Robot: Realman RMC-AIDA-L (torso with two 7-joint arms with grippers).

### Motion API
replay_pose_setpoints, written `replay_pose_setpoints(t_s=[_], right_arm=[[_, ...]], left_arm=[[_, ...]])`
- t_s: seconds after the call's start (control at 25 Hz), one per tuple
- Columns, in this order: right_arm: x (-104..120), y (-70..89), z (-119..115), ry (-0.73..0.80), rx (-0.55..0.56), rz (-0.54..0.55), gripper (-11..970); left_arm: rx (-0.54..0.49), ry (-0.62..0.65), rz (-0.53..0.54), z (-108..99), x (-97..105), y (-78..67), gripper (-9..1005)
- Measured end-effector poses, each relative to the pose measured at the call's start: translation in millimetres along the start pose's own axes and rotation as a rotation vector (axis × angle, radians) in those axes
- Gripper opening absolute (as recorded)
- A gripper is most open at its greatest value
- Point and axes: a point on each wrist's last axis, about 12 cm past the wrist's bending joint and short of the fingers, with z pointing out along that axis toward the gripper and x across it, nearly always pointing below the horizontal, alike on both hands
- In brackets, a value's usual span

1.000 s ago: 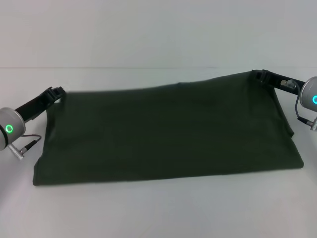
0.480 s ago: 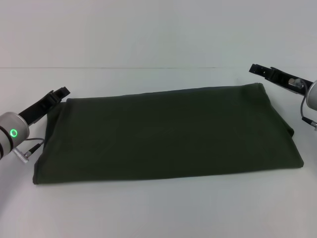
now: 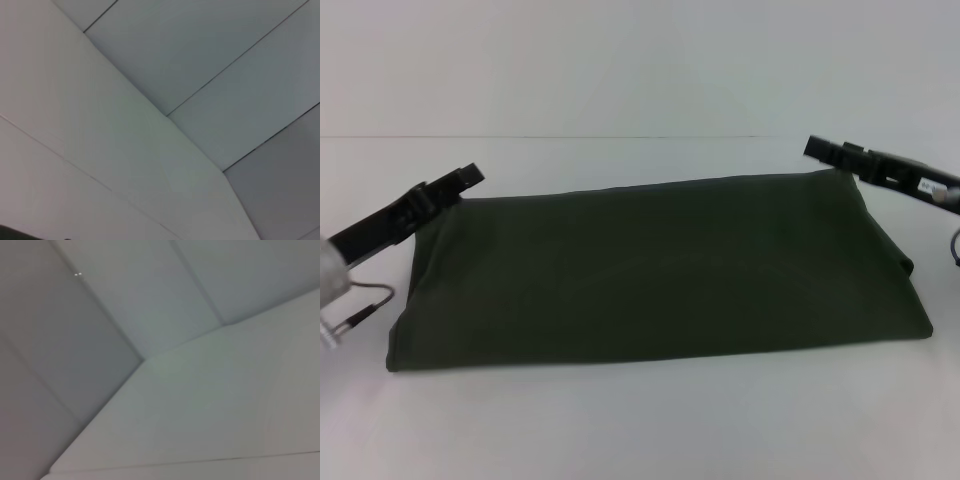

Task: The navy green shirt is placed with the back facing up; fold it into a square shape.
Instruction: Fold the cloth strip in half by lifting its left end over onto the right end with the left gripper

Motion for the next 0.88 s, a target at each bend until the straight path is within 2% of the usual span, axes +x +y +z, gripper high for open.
replay_pose_setpoints(t_s=[0.16, 0.28, 0.48, 0.6, 0.88], right_arm=[[11.5, 6.1, -13.3, 0.022, -0.095, -0.107, 832], [24.4, 10.7, -14.6, 0.056, -0.128, -0.184, 832], [41.7, 19.2, -7.4, 0.095, -0.157, -0.264, 833], [48.8, 21.7, -4.3, 0.105, -0.166, -0.319, 833], [58.8, 30.2, 1.2, 0.16, -0.231, -0.462, 834]], left_arm=[[0.029, 0.036, -0.066, -18.7, -4.3, 5.0, 684], [0.051, 0.096, -0.065, -25.0, -3.7, 4.6, 743], [0.065, 0.202, -0.043, -22.1, 2.6, 0.3, 840], [0.009, 0.24, -0.022, -15.6, 8.6, 3.6, 899], [-0.056, 0.25, -0.026, -16.3, 12.6, 11.5, 916]])
